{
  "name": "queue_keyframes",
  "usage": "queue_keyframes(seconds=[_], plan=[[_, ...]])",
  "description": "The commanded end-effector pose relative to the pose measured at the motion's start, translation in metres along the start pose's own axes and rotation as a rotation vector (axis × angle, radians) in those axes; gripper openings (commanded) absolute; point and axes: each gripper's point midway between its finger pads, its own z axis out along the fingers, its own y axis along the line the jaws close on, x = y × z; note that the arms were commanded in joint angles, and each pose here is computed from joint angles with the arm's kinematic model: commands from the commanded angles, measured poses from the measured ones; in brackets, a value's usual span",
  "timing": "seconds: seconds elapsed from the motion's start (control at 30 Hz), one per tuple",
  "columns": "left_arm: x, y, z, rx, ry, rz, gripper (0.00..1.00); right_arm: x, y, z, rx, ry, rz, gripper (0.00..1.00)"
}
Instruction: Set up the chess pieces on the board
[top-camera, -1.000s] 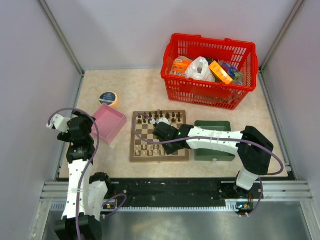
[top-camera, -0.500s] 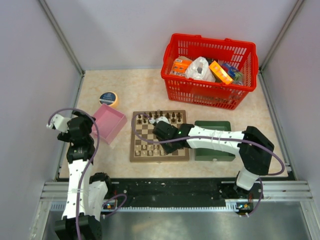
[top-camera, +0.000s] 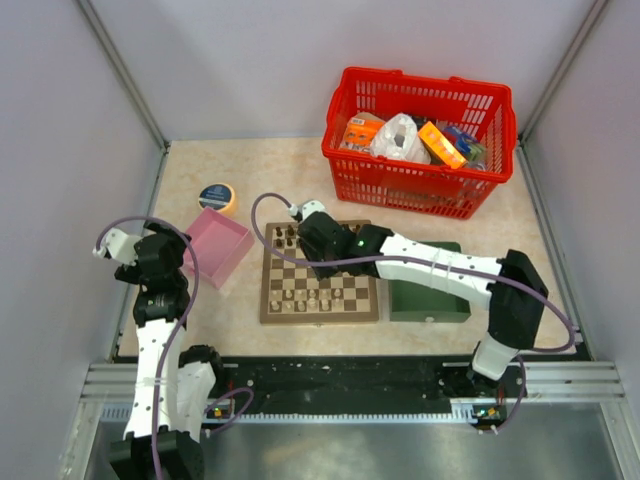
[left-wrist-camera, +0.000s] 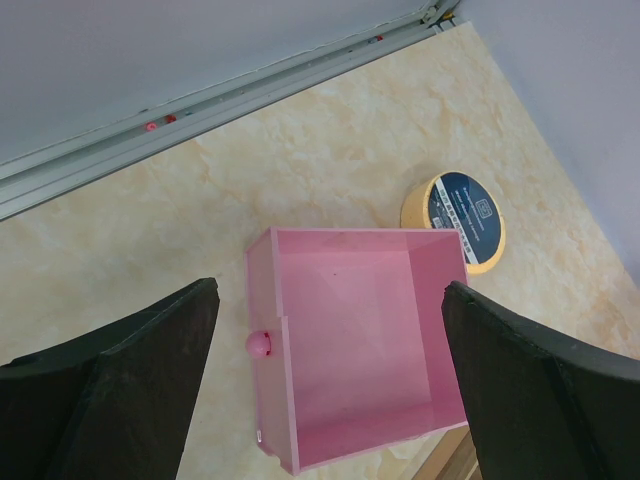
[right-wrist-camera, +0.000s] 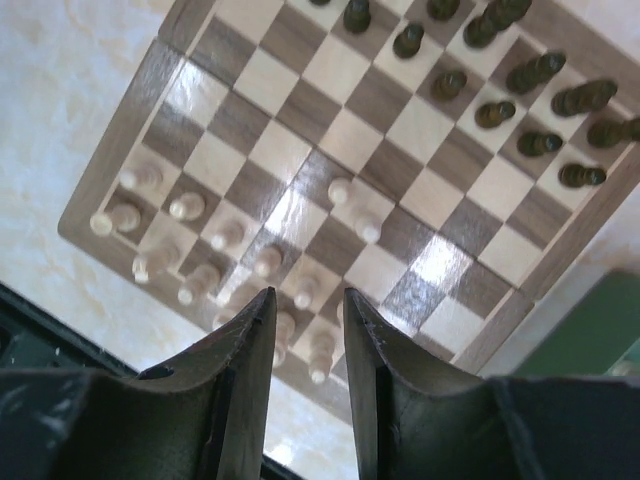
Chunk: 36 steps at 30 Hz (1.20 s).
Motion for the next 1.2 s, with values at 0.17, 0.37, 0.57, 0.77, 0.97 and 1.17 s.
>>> queue_keyframes(seconds=[0.17, 0.37, 0.57, 0.77, 0.97, 1.17], plan=[[-0.012, -0.004, -0.003, 0.015, -0.041, -0.024, 0.99, -0.034, -0.005, 0.044, -0.009, -0.003, -0.041, 0.34], [-0.012, -0.003, -0.003, 0.014, -0.040, -0.026, 0.99, -0.034, -0.006, 0.063, -0.009, 0.021, -0.052, 0.34], [-0.011, -0.002, -0.002, 0.011, -0.041, -0.022, 0.99, -0.029, -0.005, 0.076, -0.019, 0.048, -0.061, 0.35], [-0.012, -0.002, -0.002, 0.009, -0.042, -0.022, 0.99, -0.020, -0.006, 0.088, -0.016, 0.081, -0.063, 0.35], [-0.011, -0.003, -0.001, 0.010, -0.041, -0.022, 0.99, -0.020, -0.010, 0.093, -0.007, 0.086, -0.057, 0.36], [-0.012, -0.004, 0.000, 0.011, -0.042, -0.023, 0.99, -0.014, -0.010, 0.095, -0.009, 0.104, -0.061, 0.36]])
